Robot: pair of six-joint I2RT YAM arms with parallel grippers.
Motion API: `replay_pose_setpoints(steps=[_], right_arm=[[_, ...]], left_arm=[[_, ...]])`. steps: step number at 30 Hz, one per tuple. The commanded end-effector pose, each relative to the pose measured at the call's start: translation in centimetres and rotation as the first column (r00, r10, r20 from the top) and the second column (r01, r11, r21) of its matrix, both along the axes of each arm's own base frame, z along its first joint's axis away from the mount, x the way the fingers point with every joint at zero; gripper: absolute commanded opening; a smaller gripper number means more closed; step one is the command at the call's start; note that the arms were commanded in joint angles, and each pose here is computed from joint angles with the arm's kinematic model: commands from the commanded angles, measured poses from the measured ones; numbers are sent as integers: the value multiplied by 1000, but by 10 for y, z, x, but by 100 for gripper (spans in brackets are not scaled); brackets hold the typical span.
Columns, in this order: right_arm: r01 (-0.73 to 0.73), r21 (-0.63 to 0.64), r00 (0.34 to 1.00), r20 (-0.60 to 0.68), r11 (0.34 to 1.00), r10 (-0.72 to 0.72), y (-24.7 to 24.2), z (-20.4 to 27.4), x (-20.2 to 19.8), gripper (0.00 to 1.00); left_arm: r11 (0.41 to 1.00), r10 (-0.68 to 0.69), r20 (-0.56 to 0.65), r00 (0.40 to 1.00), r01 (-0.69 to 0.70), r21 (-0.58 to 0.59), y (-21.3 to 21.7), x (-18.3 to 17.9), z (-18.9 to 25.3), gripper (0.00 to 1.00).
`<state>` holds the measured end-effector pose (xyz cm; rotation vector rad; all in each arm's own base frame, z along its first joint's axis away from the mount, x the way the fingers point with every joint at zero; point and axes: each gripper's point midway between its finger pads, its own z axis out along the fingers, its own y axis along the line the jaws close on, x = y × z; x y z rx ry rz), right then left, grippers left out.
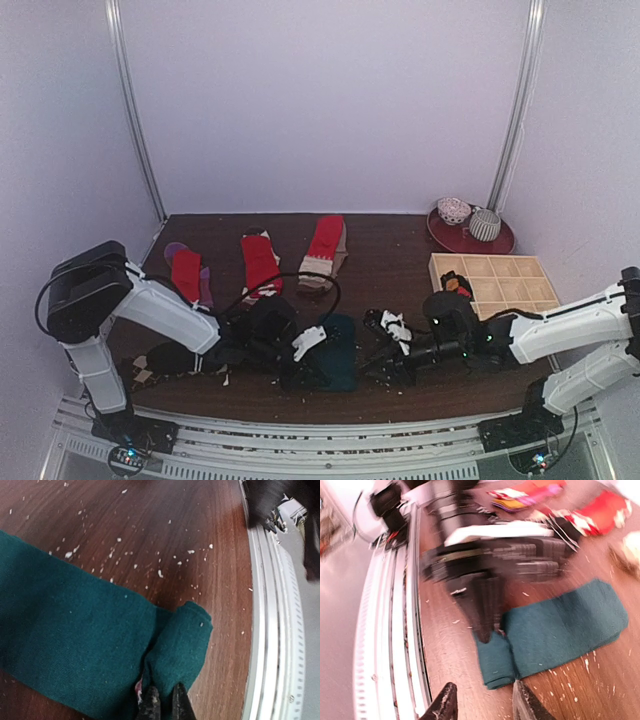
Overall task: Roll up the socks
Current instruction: Roll the sock at the center of the board.
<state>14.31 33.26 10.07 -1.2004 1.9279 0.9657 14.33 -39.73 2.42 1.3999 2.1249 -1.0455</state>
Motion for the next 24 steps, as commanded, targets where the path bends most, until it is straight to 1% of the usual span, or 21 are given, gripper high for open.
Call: replay_pose_setpoints(steps=[1, 5, 9, 11, 15, 20, 24], right_arm=[[-21, -85, 939, 340, 996, 48, -2, -9, 0, 40], [-56, -152, 876, 466, 987, 122, 8, -19, -8, 42], [-84, -213, 837, 515, 973, 185, 23, -26, -10, 42], [-109, -219, 825, 525, 970, 211, 30, -27, -13, 43], [-144, -258, 820, 509, 955, 261, 36, -39, -17, 43], [-165, -313, 840, 452, 935, 299, 40, -64, -20, 42], [-129, -358, 857, 429, 925, 285, 38, -81, -13, 41]], left_arm=[[970, 78, -280, 957, -8, 244, 55, -32, -47, 0], [968, 80, -325, 942, 5, 251, 52, -33, -50, 0], [968, 67, -345, 936, 23, 251, 50, -34, -52, 0], [966, 66, -349, 935, 27, 256, 51, -35, -53, 0], [965, 61, -357, 932, 35, 258, 53, -37, -54, 0], [965, 64, -362, 930, 35, 260, 56, -38, -56, 0], [966, 62, -368, 928, 38, 257, 57, -39, -57, 0]])
